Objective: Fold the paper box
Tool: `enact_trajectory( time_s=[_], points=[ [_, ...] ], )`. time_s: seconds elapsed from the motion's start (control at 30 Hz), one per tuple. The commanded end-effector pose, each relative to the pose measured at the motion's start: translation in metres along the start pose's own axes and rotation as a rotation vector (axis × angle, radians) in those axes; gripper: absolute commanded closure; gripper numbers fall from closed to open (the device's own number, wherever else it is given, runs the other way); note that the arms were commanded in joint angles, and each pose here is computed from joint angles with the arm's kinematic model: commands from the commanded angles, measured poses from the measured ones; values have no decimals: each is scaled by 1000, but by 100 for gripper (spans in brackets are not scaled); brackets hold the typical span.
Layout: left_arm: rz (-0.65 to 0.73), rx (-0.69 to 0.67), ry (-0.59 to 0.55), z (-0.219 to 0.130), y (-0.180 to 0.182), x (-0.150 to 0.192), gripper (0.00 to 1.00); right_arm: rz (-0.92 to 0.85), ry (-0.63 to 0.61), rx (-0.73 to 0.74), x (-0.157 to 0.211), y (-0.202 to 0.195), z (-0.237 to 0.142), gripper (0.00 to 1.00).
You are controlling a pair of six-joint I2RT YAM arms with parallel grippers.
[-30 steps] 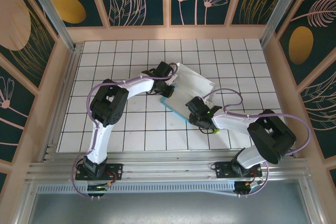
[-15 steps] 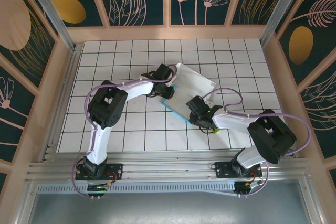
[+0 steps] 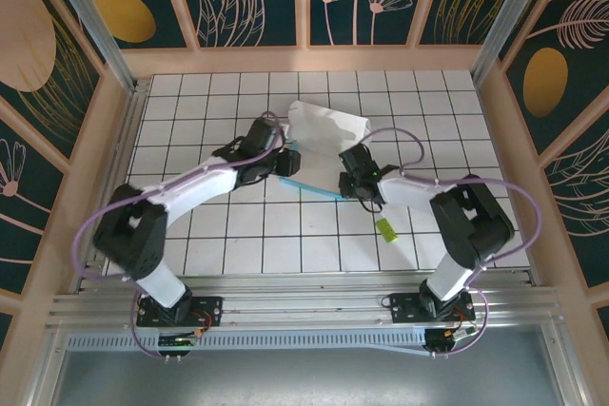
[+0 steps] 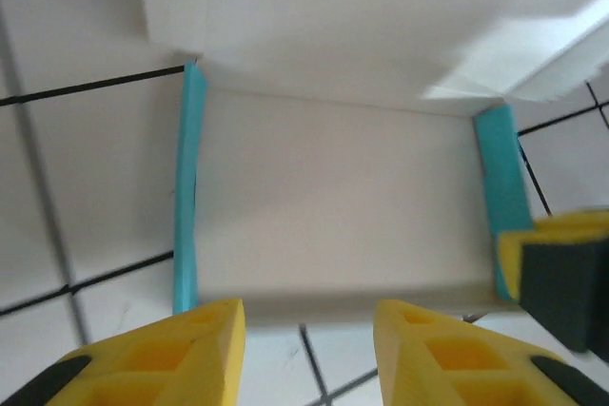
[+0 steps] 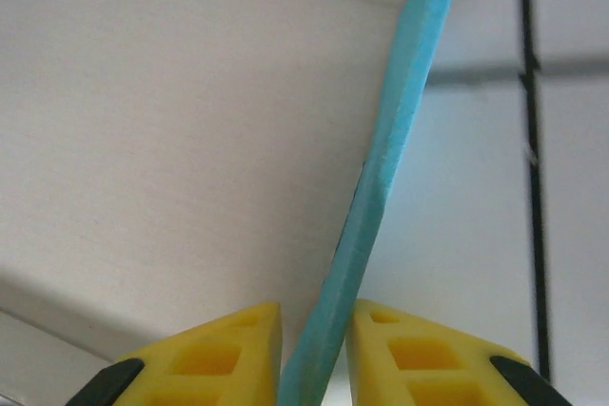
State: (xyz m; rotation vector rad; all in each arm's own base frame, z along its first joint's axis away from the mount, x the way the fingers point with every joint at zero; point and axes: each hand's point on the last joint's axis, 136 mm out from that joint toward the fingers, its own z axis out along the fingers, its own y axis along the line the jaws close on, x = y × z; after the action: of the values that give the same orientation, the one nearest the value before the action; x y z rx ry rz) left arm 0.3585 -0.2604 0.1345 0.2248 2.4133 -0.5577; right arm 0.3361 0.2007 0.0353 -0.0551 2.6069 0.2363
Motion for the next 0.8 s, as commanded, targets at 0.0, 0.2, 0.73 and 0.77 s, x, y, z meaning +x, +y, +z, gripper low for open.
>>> enact_trajectory(
  time_s=[0.0, 0.2, 0.73, 0.77],
  points=[
    [-188, -25, -174, -32, 22, -20, 56, -231, -40, -86, -33, 31, 9, 75],
    [-328, -49, -261, -61, 60, -13, 41, -219, -19, -107, -53, 55, 27, 72],
    [-34, 103, -233, -68, 25, -27, 40, -338, -145, -98, -62, 17, -90, 1],
    [11, 127, -236, -71, 20, -28, 39, -357, -138, -97, -56, 4, -97, 1]
  ],
)
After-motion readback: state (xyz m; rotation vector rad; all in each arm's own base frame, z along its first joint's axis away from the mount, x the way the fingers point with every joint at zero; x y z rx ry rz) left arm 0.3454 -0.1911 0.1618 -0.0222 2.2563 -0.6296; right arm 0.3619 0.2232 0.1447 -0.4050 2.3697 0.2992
